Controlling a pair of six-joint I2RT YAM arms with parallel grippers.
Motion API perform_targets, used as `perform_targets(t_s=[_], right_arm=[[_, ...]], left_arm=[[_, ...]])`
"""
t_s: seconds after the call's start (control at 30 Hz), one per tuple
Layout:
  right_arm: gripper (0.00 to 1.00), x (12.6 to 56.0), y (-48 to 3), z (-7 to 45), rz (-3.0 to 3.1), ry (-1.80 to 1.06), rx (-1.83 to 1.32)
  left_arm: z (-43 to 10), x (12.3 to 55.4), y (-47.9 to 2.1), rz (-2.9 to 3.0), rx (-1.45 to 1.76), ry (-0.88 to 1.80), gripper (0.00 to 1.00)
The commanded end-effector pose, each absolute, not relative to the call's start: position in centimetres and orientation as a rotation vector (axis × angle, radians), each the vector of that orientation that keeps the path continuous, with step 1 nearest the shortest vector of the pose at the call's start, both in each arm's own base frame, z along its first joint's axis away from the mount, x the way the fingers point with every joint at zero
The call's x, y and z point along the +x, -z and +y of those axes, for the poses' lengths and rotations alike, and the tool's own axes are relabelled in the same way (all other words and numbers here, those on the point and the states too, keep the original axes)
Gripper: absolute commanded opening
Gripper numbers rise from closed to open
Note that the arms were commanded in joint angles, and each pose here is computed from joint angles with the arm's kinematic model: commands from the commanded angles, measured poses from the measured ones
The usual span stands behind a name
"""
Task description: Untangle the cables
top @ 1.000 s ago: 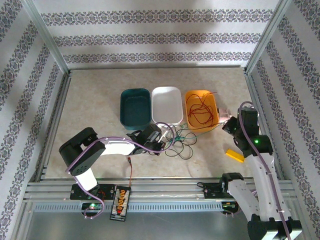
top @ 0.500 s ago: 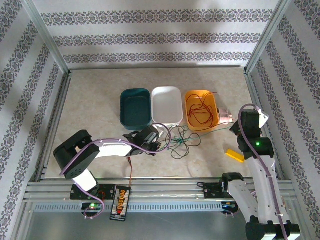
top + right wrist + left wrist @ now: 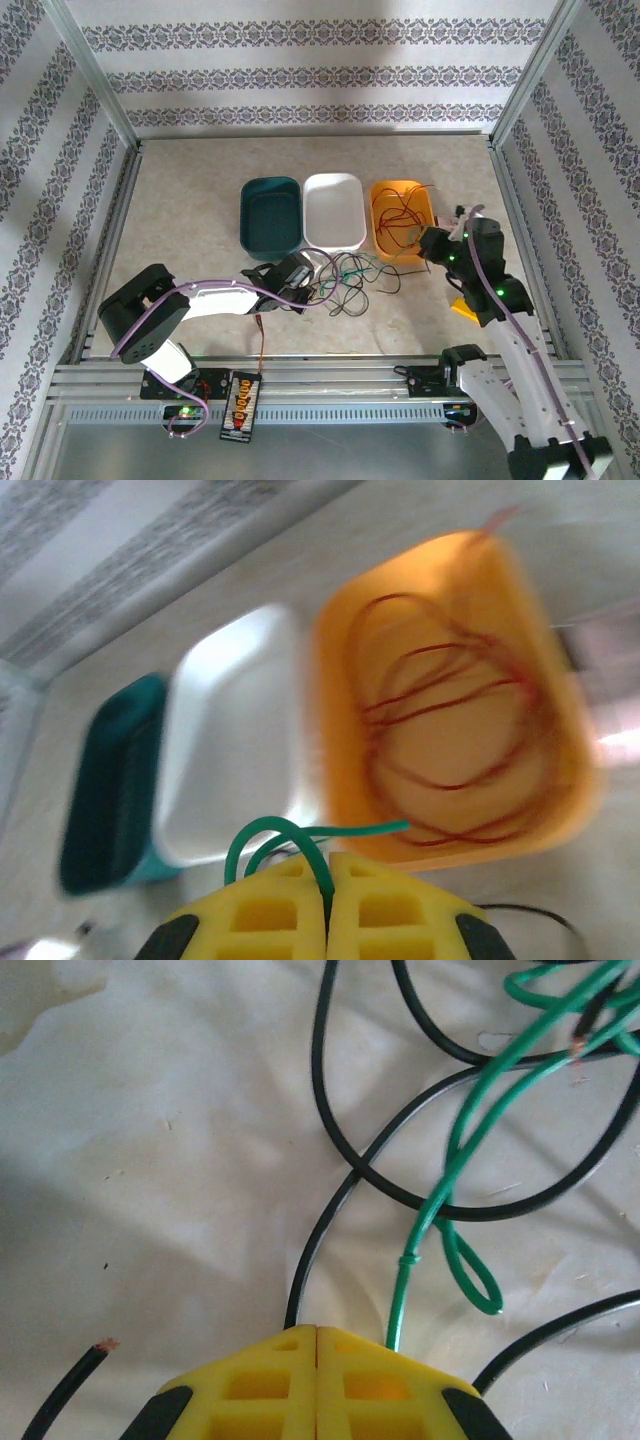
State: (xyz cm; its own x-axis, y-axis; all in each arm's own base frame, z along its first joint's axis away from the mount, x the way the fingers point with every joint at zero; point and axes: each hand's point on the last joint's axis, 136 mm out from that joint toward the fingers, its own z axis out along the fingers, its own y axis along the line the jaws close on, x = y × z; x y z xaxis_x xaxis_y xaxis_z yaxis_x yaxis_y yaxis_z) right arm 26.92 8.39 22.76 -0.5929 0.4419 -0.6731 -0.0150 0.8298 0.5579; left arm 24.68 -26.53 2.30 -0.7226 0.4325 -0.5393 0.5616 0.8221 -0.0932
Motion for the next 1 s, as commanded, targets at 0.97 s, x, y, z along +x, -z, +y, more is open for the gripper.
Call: perform_targets(t_s=[0.97], right_arm=[[0.0,26.4,-43.3,10.2,1.535,-0.6,0.104]], left_arm=[[-27.6,24.4,-0.3,2.553,0.757,0.397,0.0]])
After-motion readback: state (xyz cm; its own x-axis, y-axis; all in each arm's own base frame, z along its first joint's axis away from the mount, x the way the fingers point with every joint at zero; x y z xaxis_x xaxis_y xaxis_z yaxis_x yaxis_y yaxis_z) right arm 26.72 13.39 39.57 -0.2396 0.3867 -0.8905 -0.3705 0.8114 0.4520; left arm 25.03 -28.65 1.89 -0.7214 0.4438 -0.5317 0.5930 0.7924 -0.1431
